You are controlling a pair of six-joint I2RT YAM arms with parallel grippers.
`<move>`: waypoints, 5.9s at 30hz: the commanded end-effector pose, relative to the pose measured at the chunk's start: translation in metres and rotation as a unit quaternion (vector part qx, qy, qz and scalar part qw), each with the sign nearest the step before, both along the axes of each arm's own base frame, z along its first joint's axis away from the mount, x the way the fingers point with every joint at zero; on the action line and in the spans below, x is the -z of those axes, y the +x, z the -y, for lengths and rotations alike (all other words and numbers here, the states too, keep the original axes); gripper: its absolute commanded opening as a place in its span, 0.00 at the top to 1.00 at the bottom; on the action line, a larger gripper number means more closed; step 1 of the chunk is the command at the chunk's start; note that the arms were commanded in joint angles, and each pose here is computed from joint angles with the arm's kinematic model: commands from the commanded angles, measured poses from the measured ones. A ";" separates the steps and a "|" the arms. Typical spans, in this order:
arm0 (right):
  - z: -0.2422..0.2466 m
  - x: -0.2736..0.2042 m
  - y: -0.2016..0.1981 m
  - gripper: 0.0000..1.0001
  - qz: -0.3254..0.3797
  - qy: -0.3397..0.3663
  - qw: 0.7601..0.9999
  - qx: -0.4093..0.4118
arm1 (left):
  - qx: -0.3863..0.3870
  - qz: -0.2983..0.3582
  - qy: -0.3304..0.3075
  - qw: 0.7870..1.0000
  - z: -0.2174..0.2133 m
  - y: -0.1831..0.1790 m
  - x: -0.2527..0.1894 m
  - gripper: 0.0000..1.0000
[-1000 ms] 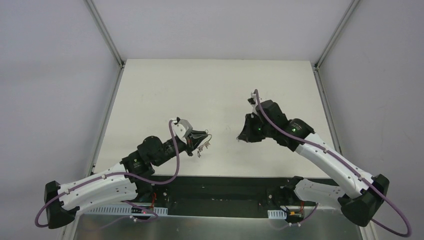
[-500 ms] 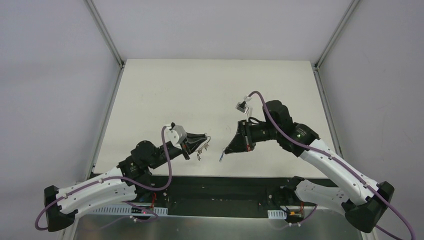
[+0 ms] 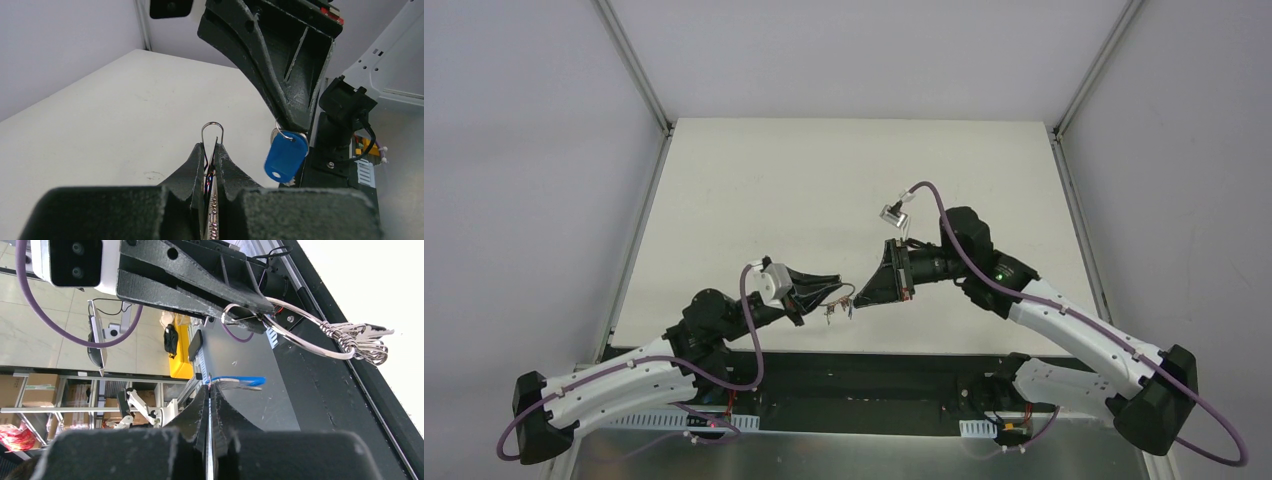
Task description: Put the keys on the keyring
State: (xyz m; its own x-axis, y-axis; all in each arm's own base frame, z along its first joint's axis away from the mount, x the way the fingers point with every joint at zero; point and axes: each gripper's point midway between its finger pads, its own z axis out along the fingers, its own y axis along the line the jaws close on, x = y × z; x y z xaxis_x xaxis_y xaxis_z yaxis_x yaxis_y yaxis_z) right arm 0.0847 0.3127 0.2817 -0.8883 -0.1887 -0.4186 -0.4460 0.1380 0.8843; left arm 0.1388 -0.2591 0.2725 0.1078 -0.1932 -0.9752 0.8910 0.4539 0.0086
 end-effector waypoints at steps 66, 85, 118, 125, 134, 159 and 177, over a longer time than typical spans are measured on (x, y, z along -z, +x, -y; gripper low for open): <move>-0.038 -0.032 0.042 1.00 -0.094 0.155 0.976 0.119 | 0.044 0.107 -0.112 0.987 -0.006 -0.025 -0.044 1.00; -0.025 -0.061 0.040 1.00 -0.054 0.188 0.971 0.137 | 0.051 0.102 -0.094 0.989 0.000 -0.025 -0.035 1.00; -0.019 -0.078 0.029 1.00 -0.034 0.198 0.972 0.121 | 0.033 0.071 -0.024 0.997 0.009 -0.011 -0.014 0.97; -0.016 -0.077 0.022 1.00 -0.029 0.197 0.974 0.110 | -0.007 0.055 -0.018 0.998 0.005 0.004 -0.012 1.00; -0.005 -0.063 0.002 1.00 -0.015 0.177 0.981 0.077 | -0.068 0.039 -0.020 0.997 -0.007 0.023 -0.009 1.00; 0.042 0.007 0.032 0.45 0.087 -0.032 0.971 0.220 | -0.130 -0.033 0.041 0.990 -0.005 0.049 0.007 1.00; 0.063 0.050 0.085 0.43 0.144 -0.165 0.922 0.320 | -0.154 -0.236 0.165 0.945 -0.001 0.045 0.011 1.00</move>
